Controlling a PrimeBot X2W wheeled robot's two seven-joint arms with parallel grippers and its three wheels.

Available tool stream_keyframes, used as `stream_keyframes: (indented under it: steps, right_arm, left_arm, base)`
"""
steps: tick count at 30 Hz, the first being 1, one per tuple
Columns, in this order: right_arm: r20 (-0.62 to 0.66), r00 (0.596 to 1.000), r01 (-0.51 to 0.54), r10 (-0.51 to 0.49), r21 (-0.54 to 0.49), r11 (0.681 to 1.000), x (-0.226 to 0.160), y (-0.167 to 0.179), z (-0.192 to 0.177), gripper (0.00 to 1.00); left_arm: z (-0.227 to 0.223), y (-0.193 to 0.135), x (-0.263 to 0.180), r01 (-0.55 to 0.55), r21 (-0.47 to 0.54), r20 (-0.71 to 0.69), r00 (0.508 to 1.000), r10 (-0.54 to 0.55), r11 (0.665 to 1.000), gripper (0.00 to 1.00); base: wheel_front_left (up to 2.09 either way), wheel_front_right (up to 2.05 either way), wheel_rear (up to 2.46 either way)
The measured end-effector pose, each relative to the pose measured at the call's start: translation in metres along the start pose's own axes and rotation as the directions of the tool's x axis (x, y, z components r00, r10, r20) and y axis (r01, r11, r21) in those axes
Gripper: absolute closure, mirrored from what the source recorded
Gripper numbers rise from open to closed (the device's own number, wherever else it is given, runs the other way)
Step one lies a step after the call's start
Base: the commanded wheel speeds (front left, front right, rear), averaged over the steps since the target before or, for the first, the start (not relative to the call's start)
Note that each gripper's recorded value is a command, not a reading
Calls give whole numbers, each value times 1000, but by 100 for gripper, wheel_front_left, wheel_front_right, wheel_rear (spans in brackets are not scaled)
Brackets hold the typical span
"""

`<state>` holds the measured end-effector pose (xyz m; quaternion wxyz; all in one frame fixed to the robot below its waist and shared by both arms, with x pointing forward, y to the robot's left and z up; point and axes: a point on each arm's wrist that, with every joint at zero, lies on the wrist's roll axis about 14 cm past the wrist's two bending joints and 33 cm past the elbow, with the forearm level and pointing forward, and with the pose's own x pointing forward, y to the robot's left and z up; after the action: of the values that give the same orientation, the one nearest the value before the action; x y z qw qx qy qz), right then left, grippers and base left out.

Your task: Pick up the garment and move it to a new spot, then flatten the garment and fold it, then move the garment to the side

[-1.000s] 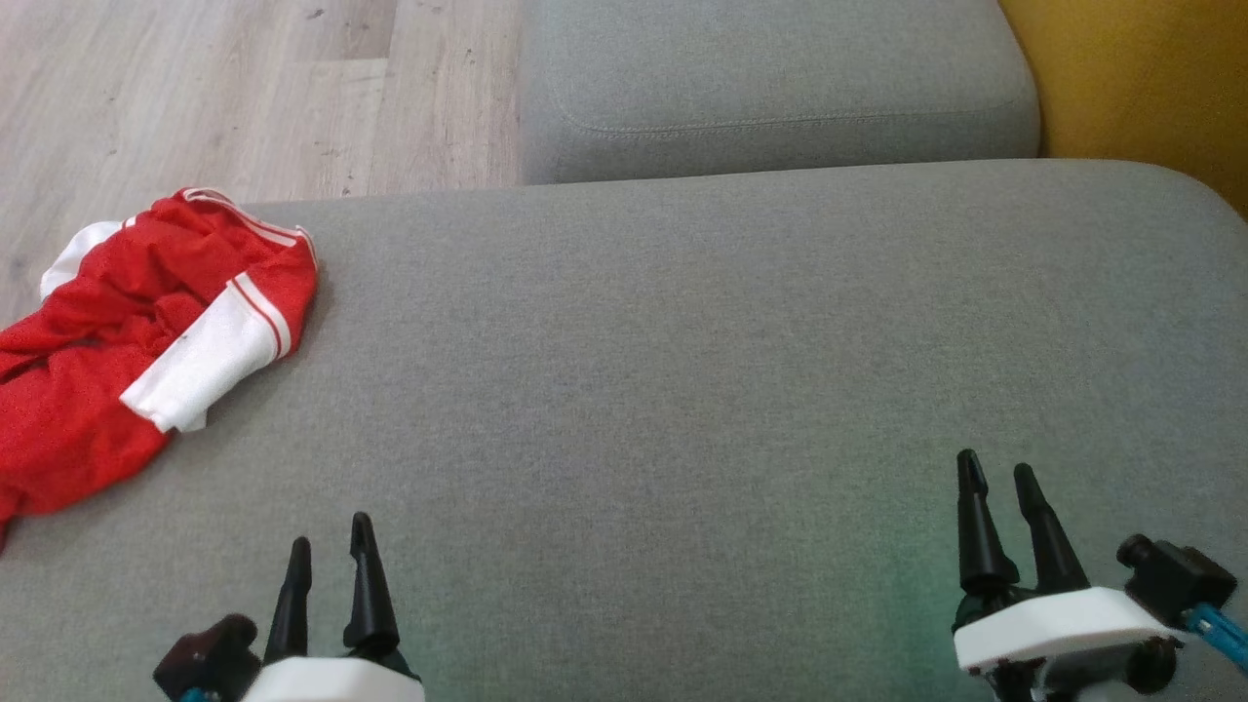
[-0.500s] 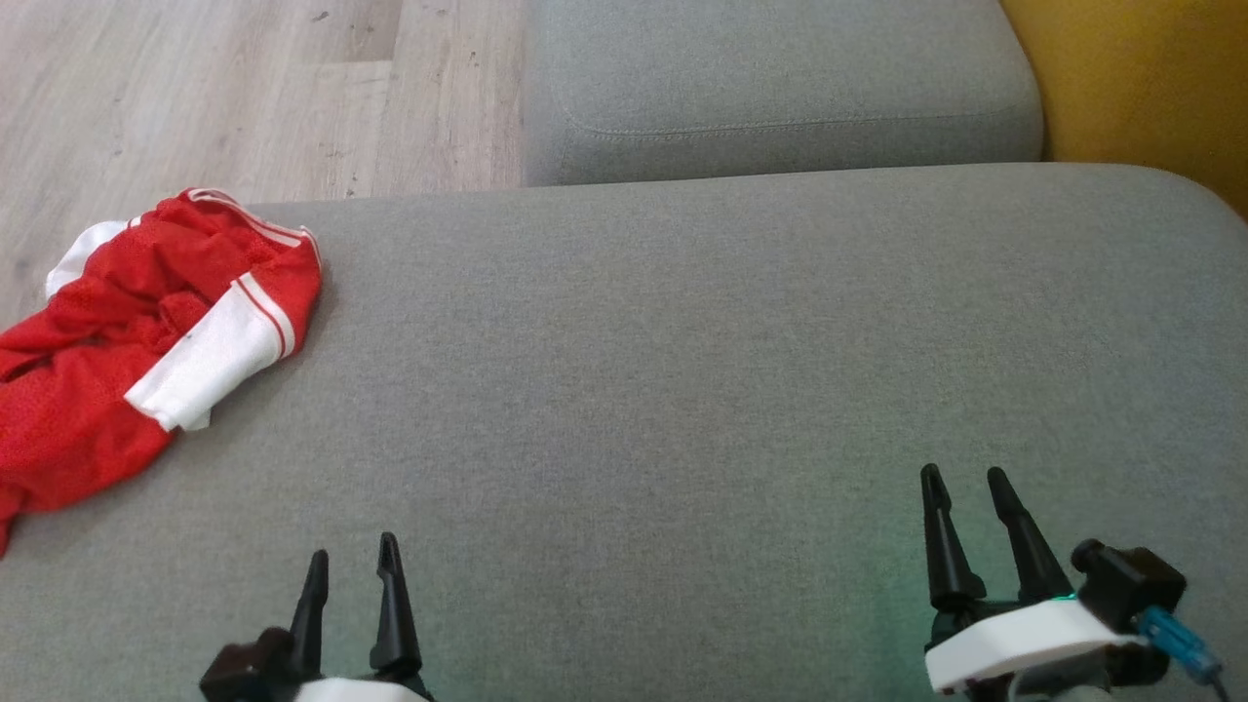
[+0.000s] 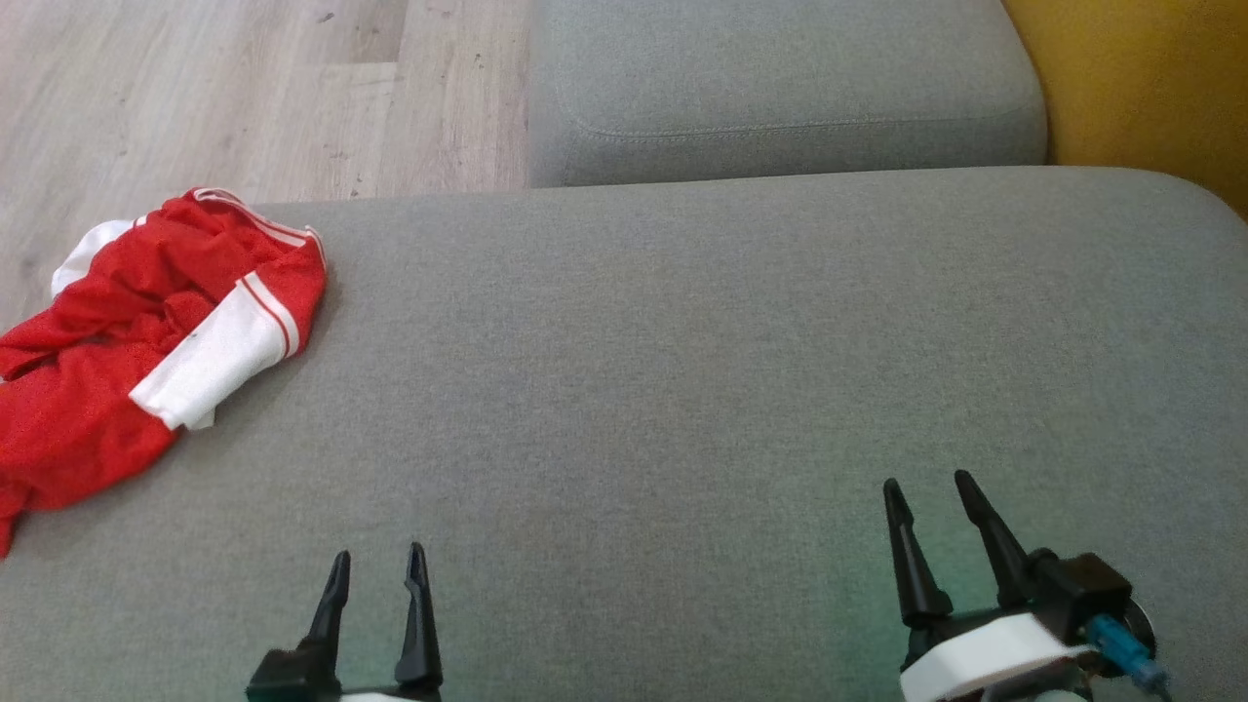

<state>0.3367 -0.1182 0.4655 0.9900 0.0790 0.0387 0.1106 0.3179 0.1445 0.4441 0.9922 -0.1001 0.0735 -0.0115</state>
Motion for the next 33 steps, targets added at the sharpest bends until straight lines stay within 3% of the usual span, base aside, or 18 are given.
stream_keyframes:
  steps: [10,33]
  right_arm:
    - [0,999,-51,52,-112,992,0,12,-2,0]
    - [-22,999,-48,46,-108,993,-6,11,-10,0]
  left_arm:
    - [-1,1,-4,-6,88,11,1000,5,996,0]
    - [-9,6,-12,-28,80,-17,999,30,996,0]
  base:
    - [0,0,0]
    - [0,0,0]
